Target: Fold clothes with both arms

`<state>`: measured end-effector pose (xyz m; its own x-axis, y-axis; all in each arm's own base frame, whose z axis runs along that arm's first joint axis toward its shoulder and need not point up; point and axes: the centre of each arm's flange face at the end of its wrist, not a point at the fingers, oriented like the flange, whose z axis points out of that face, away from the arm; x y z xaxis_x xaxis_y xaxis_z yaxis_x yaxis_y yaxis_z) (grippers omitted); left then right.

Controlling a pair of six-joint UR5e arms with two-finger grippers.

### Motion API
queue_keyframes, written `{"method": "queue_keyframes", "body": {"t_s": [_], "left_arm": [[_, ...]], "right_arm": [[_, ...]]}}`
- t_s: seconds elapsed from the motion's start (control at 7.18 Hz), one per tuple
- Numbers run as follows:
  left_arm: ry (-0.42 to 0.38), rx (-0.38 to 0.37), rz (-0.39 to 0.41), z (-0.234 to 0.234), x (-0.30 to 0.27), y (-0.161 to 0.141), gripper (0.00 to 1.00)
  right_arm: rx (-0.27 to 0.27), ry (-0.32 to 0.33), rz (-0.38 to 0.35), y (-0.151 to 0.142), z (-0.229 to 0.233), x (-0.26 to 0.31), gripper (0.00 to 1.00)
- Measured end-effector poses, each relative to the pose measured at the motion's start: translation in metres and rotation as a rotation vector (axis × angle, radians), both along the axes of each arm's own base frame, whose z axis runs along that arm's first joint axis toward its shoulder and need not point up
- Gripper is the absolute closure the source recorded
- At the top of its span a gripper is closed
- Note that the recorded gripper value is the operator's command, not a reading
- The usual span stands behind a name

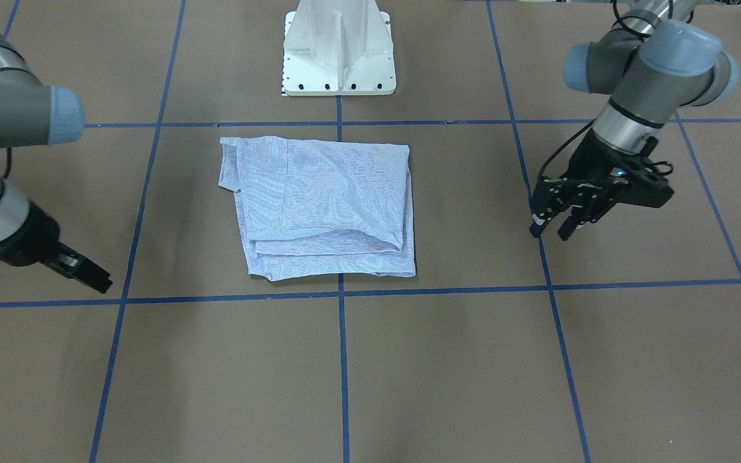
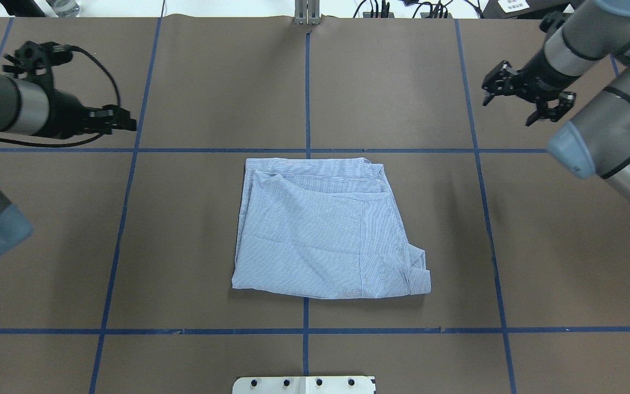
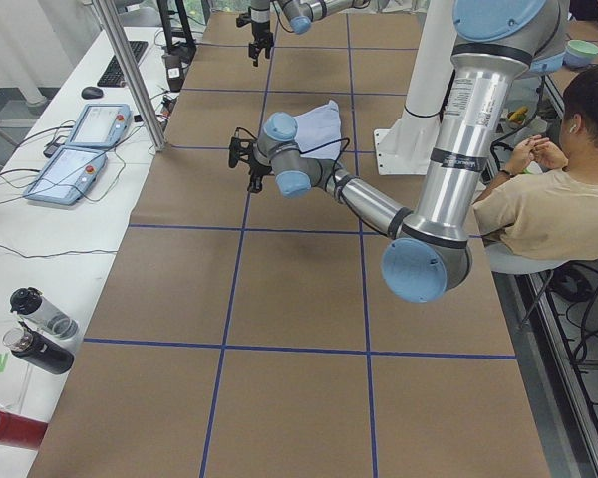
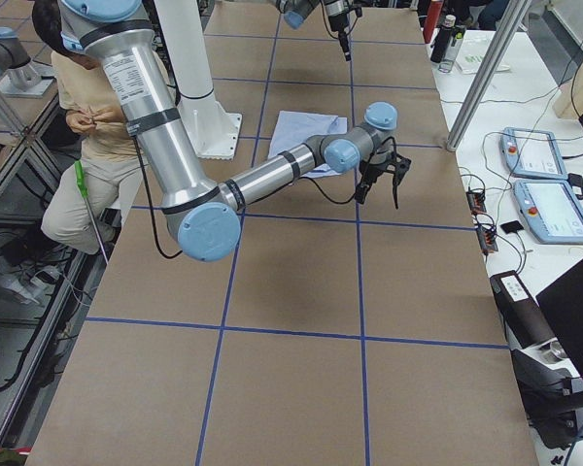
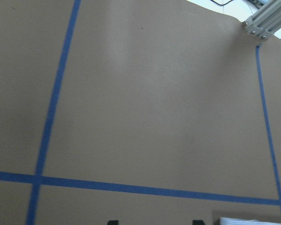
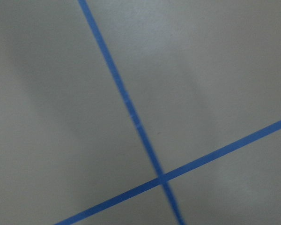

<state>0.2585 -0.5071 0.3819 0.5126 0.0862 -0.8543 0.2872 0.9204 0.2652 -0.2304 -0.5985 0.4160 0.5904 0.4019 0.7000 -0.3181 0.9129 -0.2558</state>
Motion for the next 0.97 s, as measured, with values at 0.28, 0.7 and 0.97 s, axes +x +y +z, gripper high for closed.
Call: {"method": "queue_keyframes", "body": {"t_s": [0.28, 0.7, 0.97], "left_arm": [[-0.176, 0.188, 0.128, 0.064, -0.109, 0.003, 0.39], [-0.42, 0.281, 0.271, 0.117, -0.233, -0.001, 0.32], [-0.395, 0.247, 0.327, 0.129, -0.265, 0.007, 0.13]], "right_arm": [[0.138, 0.04, -0.129, 0.007, 0.074, 0.101, 0.0], [0.254, 0.117, -0.326, 0.03, 0.141, 0.239, 0.0], [0.268, 0.119, -0.411, 0.053, 0.161, 0.296, 0.0]]}}
